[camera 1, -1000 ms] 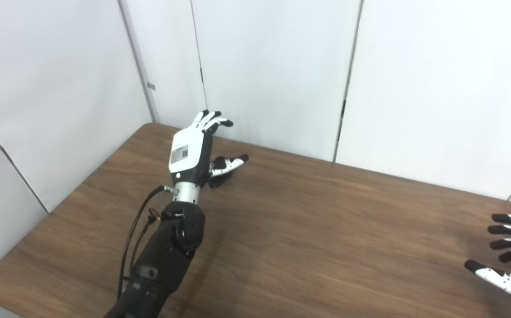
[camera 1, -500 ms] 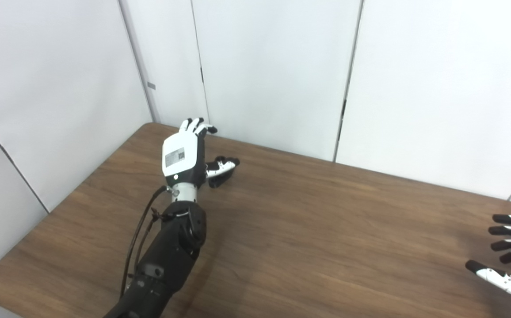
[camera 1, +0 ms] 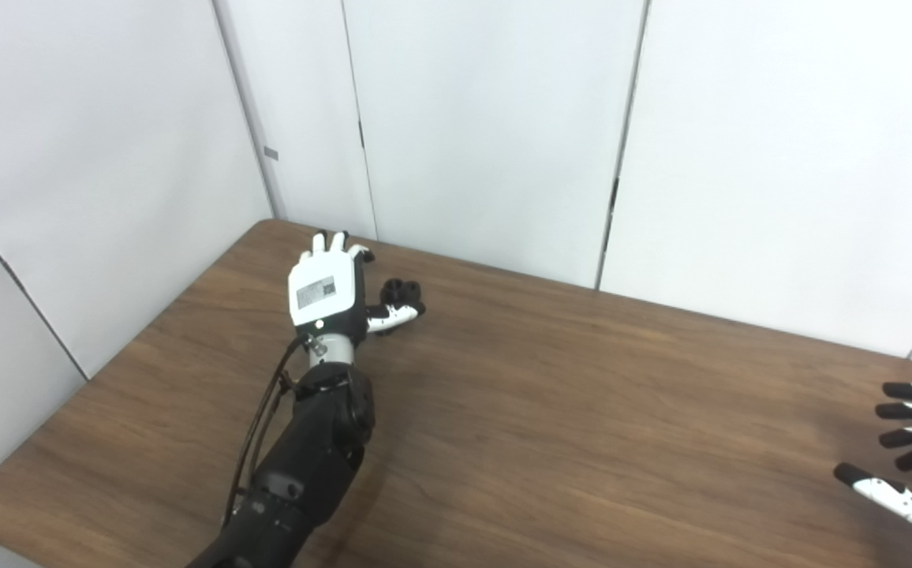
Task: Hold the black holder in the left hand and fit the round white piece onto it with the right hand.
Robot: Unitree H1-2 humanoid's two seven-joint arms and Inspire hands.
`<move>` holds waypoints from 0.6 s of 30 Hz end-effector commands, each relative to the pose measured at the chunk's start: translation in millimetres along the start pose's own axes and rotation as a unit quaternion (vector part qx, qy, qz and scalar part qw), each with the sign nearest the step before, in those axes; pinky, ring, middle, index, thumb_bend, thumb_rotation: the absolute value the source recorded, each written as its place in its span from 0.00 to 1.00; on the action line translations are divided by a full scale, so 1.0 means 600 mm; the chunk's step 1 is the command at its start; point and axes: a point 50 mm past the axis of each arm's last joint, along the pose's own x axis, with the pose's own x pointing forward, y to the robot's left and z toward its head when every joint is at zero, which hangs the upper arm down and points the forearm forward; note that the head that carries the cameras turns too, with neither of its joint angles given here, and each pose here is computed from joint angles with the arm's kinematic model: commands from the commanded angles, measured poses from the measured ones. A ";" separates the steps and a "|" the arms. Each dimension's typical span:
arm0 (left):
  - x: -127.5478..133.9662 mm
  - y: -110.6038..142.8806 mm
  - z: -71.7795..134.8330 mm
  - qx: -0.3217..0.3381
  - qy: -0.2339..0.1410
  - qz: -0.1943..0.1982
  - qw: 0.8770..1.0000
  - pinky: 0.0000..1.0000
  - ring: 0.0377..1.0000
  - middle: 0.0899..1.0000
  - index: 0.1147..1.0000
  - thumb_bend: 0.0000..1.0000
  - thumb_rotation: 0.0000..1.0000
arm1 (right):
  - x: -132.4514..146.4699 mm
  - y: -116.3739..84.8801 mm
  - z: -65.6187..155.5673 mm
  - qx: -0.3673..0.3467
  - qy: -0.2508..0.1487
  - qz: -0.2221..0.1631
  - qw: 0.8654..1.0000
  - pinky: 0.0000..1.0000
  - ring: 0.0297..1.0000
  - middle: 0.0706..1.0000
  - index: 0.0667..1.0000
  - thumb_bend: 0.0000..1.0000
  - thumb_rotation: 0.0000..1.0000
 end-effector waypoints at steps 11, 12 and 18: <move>0.041 0.015 0.019 0.018 0.014 0.013 1.000 0.88 1.00 0.95 0.65 0.96 0.45 | 0.019 -0.018 0.027 -0.006 -0.037 -0.014 0.999 0.44 0.55 0.63 0.69 0.60 0.00; 0.042 0.013 0.017 0.019 0.015 0.012 1.000 0.88 1.00 0.94 0.64 0.96 0.45 | 0.018 -0.018 0.028 -0.006 -0.036 -0.014 0.999 0.44 0.55 0.63 0.69 0.60 0.00; 0.048 0.002 0.008 0.040 0.014 0.004 0.999 0.85 0.99 0.93 0.62 0.95 0.43 | 0.016 -0.021 0.029 -0.007 -0.038 -0.013 0.999 0.44 0.54 0.63 0.69 0.59 0.00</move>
